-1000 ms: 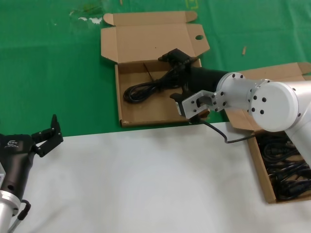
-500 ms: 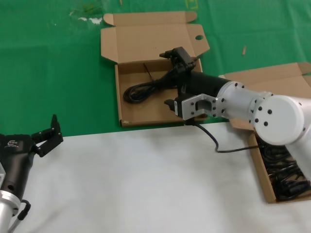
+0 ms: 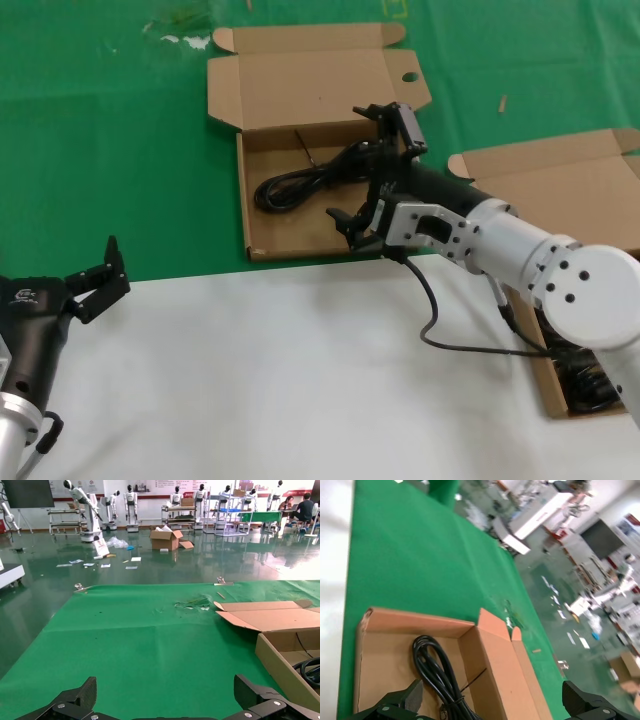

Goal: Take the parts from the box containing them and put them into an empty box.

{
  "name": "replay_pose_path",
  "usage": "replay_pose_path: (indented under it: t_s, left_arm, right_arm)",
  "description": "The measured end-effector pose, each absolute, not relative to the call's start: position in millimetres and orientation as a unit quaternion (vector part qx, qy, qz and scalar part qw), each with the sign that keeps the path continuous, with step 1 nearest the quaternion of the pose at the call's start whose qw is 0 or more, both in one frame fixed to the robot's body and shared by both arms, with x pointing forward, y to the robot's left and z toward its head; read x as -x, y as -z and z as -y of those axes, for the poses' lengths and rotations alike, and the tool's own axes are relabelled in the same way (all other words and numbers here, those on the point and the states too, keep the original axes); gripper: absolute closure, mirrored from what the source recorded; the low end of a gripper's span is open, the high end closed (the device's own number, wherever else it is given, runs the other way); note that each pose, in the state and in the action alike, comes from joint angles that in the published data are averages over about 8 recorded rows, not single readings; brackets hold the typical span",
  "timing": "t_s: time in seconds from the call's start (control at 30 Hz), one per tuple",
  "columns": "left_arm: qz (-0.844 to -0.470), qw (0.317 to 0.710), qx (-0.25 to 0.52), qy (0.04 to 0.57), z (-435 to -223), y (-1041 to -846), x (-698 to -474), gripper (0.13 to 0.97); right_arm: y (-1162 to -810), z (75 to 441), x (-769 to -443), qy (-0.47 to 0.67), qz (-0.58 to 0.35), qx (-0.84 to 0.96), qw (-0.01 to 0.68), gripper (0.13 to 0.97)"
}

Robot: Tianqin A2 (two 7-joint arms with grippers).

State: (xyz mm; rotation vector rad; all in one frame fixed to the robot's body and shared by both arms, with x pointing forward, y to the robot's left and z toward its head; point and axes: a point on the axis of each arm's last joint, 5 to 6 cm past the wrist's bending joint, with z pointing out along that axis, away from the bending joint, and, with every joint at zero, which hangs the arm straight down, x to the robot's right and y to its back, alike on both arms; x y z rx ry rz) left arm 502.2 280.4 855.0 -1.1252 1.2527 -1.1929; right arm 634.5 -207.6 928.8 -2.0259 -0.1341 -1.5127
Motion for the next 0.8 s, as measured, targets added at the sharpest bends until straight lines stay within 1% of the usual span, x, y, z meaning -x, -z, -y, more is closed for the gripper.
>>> replay_pose_path:
  t_s: [0.43, 0.8]
  left_arm:
    - [-0.521, 0.513, 0.468, 0.496, -280.4, -855.0, -502.2, 0.132]
    - [-0.521, 0.513, 0.468, 0.496, -280.4, -855.0, -502.2, 0.132]
  right_arm:
    - [-907.9, 219.3, -607.6, 0.568, -0.079, 0.725, 0.381, 0.130]
    - [-891.4, 233.2, -582.8, 0.558, -0.192, 0.681, 0.433, 0.130]
